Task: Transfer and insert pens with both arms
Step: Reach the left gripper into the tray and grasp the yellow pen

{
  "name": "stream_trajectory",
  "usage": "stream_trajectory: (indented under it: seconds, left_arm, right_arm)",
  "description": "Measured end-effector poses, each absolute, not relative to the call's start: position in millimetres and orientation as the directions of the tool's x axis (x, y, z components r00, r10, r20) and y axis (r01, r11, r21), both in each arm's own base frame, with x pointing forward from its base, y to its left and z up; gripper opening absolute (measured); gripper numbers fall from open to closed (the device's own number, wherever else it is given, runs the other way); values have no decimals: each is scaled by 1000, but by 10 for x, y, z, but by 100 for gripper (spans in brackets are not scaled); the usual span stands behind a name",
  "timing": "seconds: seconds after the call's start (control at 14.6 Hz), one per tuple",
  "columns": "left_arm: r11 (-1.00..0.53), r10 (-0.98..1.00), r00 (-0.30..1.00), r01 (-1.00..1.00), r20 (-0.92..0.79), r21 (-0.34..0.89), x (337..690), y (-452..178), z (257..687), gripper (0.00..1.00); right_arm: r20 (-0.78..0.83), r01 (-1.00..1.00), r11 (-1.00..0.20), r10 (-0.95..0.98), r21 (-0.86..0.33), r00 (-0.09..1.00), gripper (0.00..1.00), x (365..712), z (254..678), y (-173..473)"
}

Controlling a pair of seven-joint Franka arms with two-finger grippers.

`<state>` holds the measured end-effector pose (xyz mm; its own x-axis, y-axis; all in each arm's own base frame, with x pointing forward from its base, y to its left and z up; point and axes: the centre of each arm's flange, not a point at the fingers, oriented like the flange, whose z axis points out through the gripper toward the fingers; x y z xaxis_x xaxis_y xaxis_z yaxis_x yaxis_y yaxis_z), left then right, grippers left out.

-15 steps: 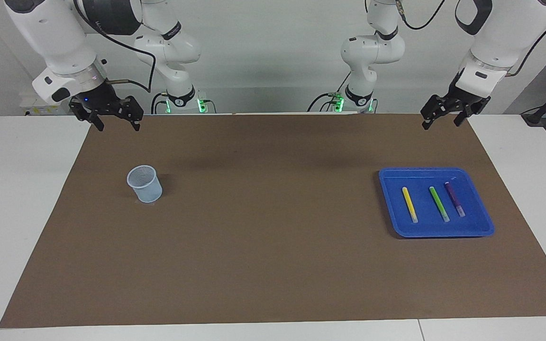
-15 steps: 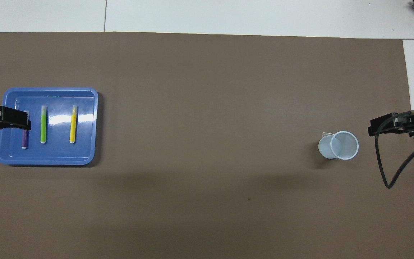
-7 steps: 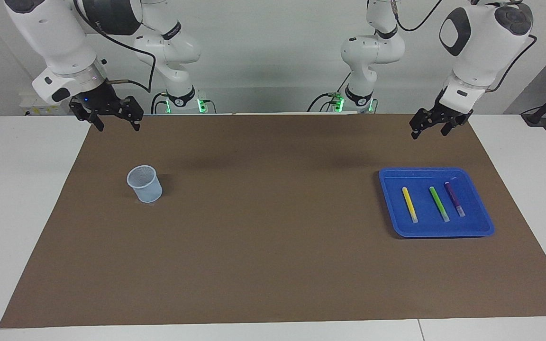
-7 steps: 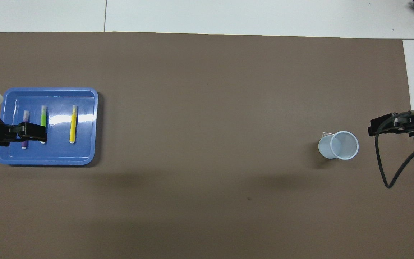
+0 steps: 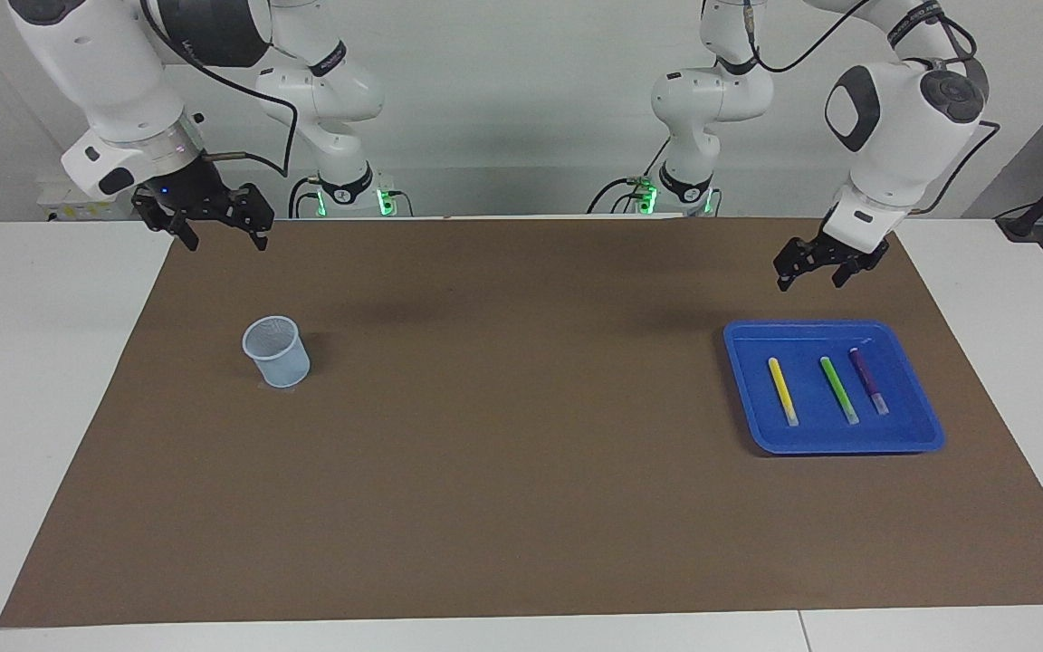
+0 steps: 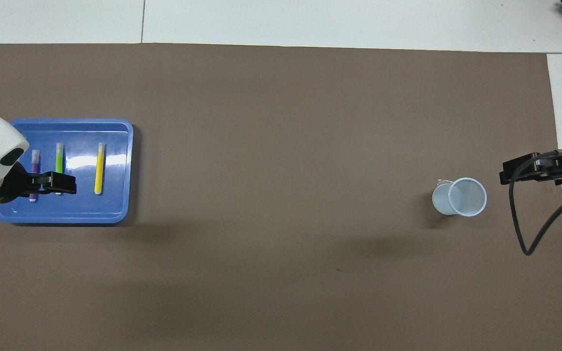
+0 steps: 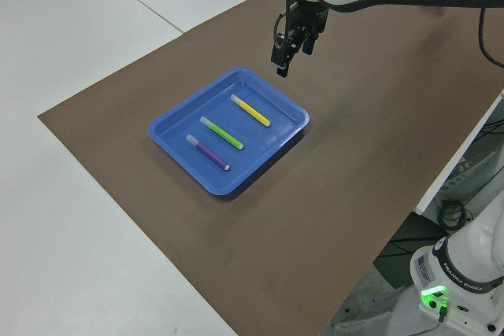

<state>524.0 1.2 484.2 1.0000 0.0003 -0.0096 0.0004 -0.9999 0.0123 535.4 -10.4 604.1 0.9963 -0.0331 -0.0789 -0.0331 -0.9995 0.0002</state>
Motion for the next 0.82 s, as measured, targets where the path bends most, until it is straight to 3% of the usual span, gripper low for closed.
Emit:
stream_trajectory:
  seconds: [0.82]
  left_arm:
    - [-1000, -26, 998, -27, 53, 9, 5783, 20, 3697, 100]
  right_arm:
    - [-79, -33, -999, -33, 0, 996, 100, 5354, 6041, -104]
